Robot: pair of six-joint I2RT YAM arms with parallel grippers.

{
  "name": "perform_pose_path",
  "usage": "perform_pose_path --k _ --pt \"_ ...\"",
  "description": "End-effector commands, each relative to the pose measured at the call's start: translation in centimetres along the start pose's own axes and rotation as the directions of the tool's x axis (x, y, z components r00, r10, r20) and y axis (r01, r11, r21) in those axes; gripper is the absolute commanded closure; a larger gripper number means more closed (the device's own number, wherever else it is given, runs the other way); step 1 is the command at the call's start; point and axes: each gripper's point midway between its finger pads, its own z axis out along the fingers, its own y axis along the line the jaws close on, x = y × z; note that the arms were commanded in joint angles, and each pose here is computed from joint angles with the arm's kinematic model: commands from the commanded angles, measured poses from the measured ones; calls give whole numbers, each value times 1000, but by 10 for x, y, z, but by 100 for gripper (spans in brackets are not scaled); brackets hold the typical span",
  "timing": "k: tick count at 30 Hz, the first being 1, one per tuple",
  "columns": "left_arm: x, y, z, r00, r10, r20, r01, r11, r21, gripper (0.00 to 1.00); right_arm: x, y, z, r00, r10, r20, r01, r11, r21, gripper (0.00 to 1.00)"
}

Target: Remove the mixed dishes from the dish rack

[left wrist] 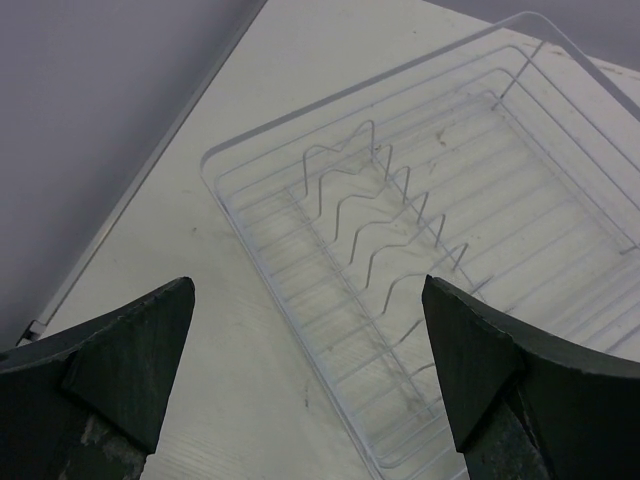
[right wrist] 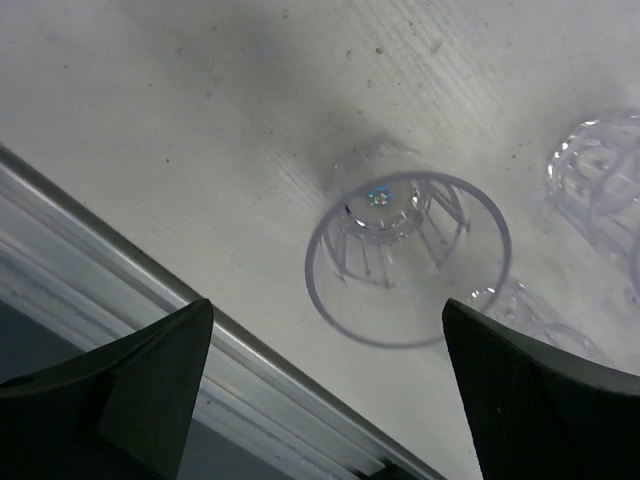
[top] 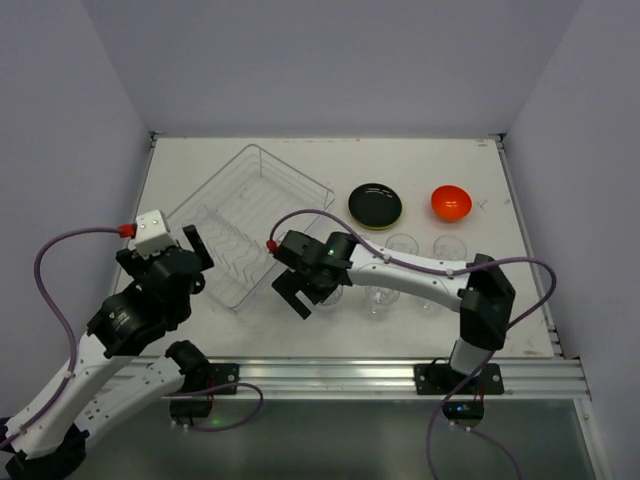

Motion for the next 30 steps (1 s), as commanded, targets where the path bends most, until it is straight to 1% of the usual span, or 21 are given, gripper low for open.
perform_pose_path --k 1,2,3,4,6,7,9,10,11,12,13,14,15,16,17,18,20,21,24,25,30 --pt "-14 10 11 999 -31 25 33 996 -84 0 -15 -12 -60 983 32 181 -28 999 -22 1" --pt "-22 6 16 996 -76 44 79 994 -71 0 -18 -18 -86 964 55 259 -48 998 -33 1" --pt "-12 -5 23 997 -78 1 78 997 -2 0 -26 -25 -101 941 76 330 -74 997 -19 1" --pt "-18 16 31 997 -77 27 79 995 -54 0 -32 -35 -115 915 109 389 -112 994 -16 1" --pt "-30 6 39 988 -142 59 139 988 61 0 -47 -59 -155 814 179 552 -202 979 -20 1" --pt "-33 25 43 982 -166 87 166 986 5 0 -53 -92 -166 752 233 616 -314 949 24 1" --pt "-38 27 46 982 -159 98 160 987 -10 0 -49 -132 -189 647 294 704 -425 905 13 1" --pt "-40 28 49 986 -136 92 139 990 -26 0 -34 -171 -191 610 317 726 -531 844 78 1" --pt "-40 29 49 989 -121 79 124 992 -34 0 -22 -190 -201 575 314 756 -586 803 112 1" --pt "-38 27 49 992 -111 59 113 993 -30 0 -3 -203 -231 499 300 813 -633 767 106 1" --pt "-41 23 48 993 -104 49 105 994 -17 0 15 -219 -246 467 268 843 -681 717 149 1" --pt "-40 20 47 994 -97 44 97 995 1 0 33 -221 -247 468 264 843 -691 704 163 1" --pt "-43 12 44 995 -90 43 88 995 42 0 54 -224 -269 400 267 877 -711 694 113 1" --pt "-46 8 40 996 -77 48 73 995 72 0 67 -224 -275 359 294 886 -733 676 72 1" --pt "-53 2 35 996 -74 58 67 992 107 0 84 -224 -273 363 305 880 -741 667 74 1" --pt "-57 -6 27 996 -55 69 42 985 168 0 102 -225 -286 301 314 901 -752 659 21 1" --pt "-68 -6 15 994 -53 95 33 980 196 0 124 -227 -279 329 292 898 -750 658 61 1" --pt "-71 -2 11 993 -52 103 33 983 182 0 132 -229 -278 371 243 896 -726 678 116 1" --pt "-81 10 -7 991 -31 129 10 987 161 0 164 -240 -283 336 217 916 -769 626 134 1" --pt "-79 16 -13 991 -34 128 15 989 147 0 175 -242 -290 304 220 927 -782 613 111 1" --pt "-73 26 -24 987 -45 156 24 991 132 0 206 -250 -284 291 213 933 -826 548 133 1"
